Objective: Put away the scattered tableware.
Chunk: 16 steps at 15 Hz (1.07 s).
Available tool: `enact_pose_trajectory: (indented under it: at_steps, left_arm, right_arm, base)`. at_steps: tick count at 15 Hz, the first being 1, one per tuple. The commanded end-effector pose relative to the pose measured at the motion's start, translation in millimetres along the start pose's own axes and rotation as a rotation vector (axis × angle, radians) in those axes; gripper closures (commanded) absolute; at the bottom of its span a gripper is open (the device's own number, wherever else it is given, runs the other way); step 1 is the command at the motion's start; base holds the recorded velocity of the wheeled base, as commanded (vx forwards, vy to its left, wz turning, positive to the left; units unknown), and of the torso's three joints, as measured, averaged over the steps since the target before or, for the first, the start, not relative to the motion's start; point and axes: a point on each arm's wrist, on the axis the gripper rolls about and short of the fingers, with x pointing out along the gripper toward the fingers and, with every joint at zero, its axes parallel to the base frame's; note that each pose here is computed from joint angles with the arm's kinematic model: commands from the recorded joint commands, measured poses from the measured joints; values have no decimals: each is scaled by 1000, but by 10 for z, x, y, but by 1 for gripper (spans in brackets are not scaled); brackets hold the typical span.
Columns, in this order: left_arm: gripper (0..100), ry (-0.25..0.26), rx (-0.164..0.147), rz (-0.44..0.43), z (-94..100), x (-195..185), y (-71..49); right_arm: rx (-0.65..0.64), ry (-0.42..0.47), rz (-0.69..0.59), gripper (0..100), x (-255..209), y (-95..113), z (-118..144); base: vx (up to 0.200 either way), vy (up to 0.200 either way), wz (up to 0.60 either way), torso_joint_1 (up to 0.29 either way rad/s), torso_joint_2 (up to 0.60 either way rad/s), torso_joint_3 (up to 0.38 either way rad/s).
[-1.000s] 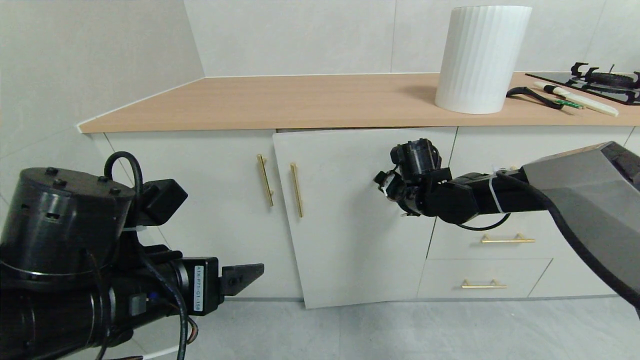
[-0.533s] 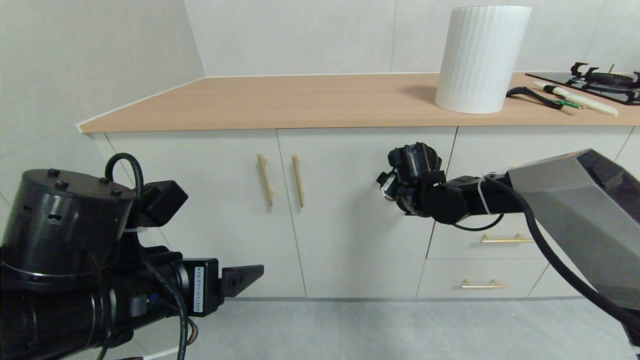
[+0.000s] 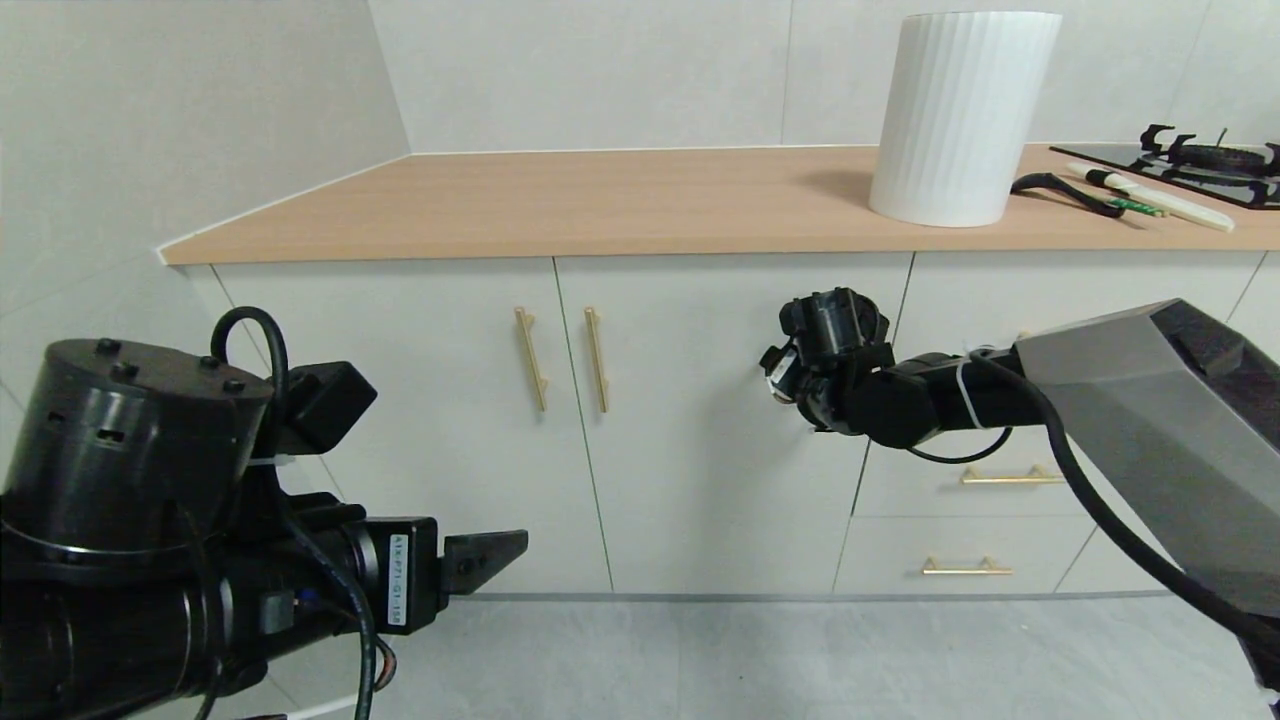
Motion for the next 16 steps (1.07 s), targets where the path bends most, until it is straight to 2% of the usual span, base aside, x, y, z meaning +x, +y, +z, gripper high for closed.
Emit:
enact_pose_trajectory:
  at_steps: [1, 3, 4, 6, 7, 9, 11, 13, 16]
  left_arm:
    - [0, 1, 0, 1, -1, 4, -1]
    - [0, 1, 0, 1, -1, 4, -1]
    - [0, 1, 0, 1, -4, 2, 1]
    - [0, 1, 0, 1, -4, 2, 1]
    - [0, 1, 0, 1, -4, 2, 1]
    - [0, -1, 1, 0, -2, -7, 3]
    - [0, -36, -2, -4, 21, -93, 17]
    - [0, -117, -31, -18, 80, -276, 72]
    - [0, -294, -121, 2, 169, -531, 274]
  right_arm:
    - [-19, 85, 61, 0, -313, 26, 29]
    - [-37, 198, 129, 0, -597, -39, 56]
    - [-110, 309, 196, 0, -857, -157, 41]
    - [-238, 421, 319, 0, -1158, -309, 57]
    - [-260, 414, 372, 0, -1245, -318, 80]
    - [-267, 390, 394, 0, -1321, -321, 102]
    - [-301, 293, 399, 0, -1609, -358, 306]
    - [-338, 158, 368, 0, -2007, -495, 534]
    - [-366, -17, 353, 0, -2634, -862, 854]
  base:
    - [0, 0, 0, 0, 0, 0]
    - [0, 0, 0, 0, 0, 0]
    - [0, 0, 0, 0, 0, 0]
    - [0, 0, 0, 0, 0, 0]
    - [0, 0, 0, 0, 0, 0]
    - [0, 0, 0, 0, 0, 0]
    - [0, 0, 0, 0, 0, 0]
    - [0, 0, 0, 0, 0, 0]
    - [0, 0, 0, 0, 0, 0]
